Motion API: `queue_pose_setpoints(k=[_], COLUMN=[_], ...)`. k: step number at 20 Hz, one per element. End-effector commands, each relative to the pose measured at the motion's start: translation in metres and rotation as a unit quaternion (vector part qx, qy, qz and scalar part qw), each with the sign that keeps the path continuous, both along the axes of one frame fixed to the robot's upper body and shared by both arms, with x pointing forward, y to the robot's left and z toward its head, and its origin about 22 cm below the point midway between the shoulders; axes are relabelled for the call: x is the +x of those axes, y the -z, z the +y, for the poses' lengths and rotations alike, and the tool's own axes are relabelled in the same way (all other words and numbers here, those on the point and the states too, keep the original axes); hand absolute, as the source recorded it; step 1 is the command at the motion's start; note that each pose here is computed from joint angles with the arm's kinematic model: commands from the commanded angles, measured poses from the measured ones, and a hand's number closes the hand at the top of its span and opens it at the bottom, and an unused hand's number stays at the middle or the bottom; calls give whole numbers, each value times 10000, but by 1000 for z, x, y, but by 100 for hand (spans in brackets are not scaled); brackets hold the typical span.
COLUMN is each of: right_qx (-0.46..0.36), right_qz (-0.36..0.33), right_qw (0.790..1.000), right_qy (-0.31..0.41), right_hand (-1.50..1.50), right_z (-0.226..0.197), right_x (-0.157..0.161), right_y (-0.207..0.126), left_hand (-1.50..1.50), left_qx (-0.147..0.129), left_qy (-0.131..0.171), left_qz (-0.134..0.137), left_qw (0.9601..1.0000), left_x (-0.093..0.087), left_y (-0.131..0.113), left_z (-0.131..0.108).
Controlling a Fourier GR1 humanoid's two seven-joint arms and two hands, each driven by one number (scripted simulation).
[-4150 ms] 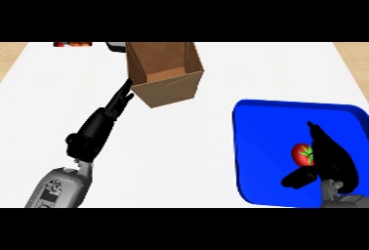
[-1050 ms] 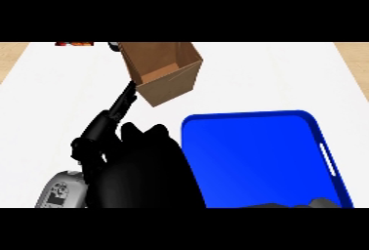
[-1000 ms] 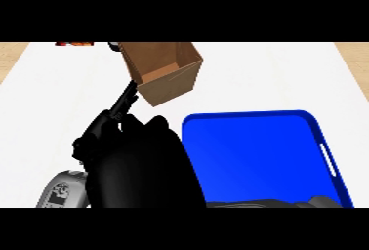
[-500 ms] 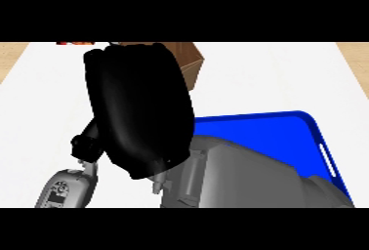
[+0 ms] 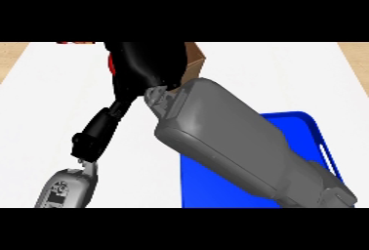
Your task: Pick the tomato from the tray and place it in the cardboard box
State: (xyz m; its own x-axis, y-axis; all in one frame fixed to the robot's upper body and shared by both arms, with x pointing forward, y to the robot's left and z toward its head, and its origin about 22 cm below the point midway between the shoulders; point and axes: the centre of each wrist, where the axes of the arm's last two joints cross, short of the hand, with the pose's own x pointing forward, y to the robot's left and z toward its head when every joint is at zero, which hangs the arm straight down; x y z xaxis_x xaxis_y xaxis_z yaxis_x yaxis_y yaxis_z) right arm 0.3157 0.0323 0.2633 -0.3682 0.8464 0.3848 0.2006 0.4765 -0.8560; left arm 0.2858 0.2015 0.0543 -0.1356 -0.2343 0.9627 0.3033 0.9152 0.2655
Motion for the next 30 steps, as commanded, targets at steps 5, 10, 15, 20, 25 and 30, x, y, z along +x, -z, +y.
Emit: queue_pose_setpoints(k=[5, 10, 15, 20, 25, 30], right_qx=[-598, -780, -219, 367, 1214, 2741], right_qz=[63, 227, 869, 1552, 1230, 540], right_qw=[9978, 9957, 9931, 9849, 9842, 9596], right_qy=[266, 452, 755, 674, 387, 324], right_hand=[150, 150, 150, -150, -150, -150], right_z=[2, -4, -19, -37, -45, -59], right_x=[54, 76, 92, 105, 106, 108], right_y=[31, 60, 86, 106, 114, 108], left_hand=[0, 0, 0, 0, 0, 0], left_qx=[99, 53, -7, -12, 51, 55], left_qy=[-13, 79, 194, 196, 313, 132], left_qz=[104, 118, 71, 175, 148, 147], left_qw=[9999, 9999, 9998, 9997, 9994, 9998], left_x=[-3, -11, 4, 6, 0, 9], left_y=[18, -1, 2, 12, 5, 1], left_z=[-13, 9, -15, -6, -21, -17])
